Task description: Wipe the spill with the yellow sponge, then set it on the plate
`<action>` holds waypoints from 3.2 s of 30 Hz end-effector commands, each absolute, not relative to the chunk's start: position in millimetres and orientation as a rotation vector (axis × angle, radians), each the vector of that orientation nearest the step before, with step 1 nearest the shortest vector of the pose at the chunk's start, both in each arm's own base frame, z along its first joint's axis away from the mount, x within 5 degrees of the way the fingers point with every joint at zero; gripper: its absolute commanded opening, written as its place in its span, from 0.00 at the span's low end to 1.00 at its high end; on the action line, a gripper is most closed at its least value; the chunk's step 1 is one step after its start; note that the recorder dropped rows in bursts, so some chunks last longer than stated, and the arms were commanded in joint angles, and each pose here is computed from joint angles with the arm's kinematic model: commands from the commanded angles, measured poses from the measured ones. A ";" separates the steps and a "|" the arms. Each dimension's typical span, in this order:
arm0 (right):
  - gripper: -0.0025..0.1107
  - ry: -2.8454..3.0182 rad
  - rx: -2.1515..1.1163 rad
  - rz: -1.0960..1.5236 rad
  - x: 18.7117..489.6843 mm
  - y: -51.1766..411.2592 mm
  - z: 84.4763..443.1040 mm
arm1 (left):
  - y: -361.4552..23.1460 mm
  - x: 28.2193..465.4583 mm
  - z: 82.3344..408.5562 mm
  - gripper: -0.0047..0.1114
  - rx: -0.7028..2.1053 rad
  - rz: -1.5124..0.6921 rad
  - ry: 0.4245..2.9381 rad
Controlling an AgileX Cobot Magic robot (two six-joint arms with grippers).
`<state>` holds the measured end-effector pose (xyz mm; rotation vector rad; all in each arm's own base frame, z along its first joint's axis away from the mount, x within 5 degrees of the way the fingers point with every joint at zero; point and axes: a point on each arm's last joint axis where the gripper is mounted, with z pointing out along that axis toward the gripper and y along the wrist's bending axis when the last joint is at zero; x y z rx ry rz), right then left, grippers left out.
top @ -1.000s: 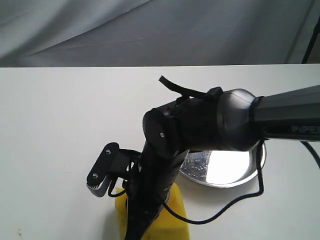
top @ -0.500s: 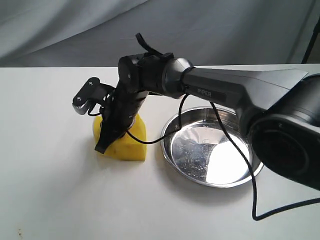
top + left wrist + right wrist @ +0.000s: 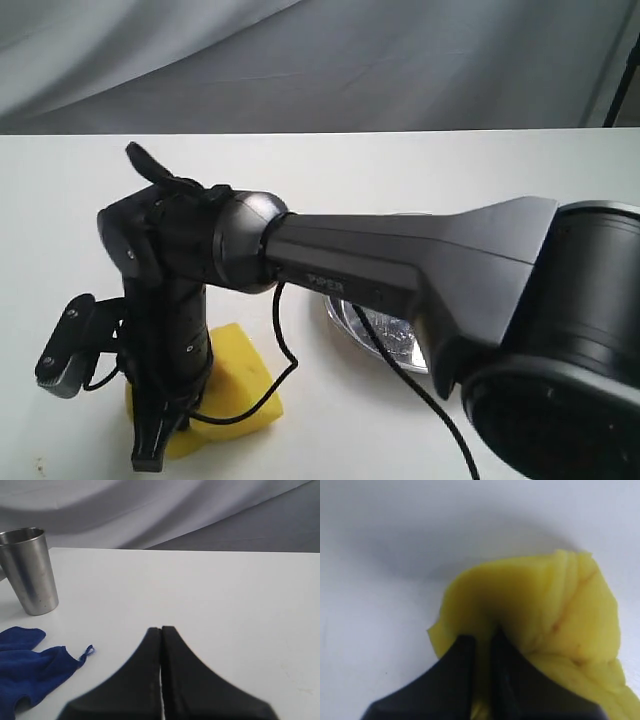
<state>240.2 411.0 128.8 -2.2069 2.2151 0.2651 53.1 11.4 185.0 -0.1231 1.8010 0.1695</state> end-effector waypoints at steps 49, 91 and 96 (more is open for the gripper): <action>0.02 2.486 -1.972 0.351 244.5 398.1 150.6 | 11.1 53.1 185.0 0.04 -0.123 0.164 1.794; 0.71 2.291 -1.809 0.055 267.7 361.4 247.0 | 11.1 53.1 185.0 0.04 -0.123 0.164 1.794; 0.71 2.367 -1.739 0.009 298.4 340.3 236.4 | 11.1 53.1 185.0 0.04 -0.123 0.164 1.794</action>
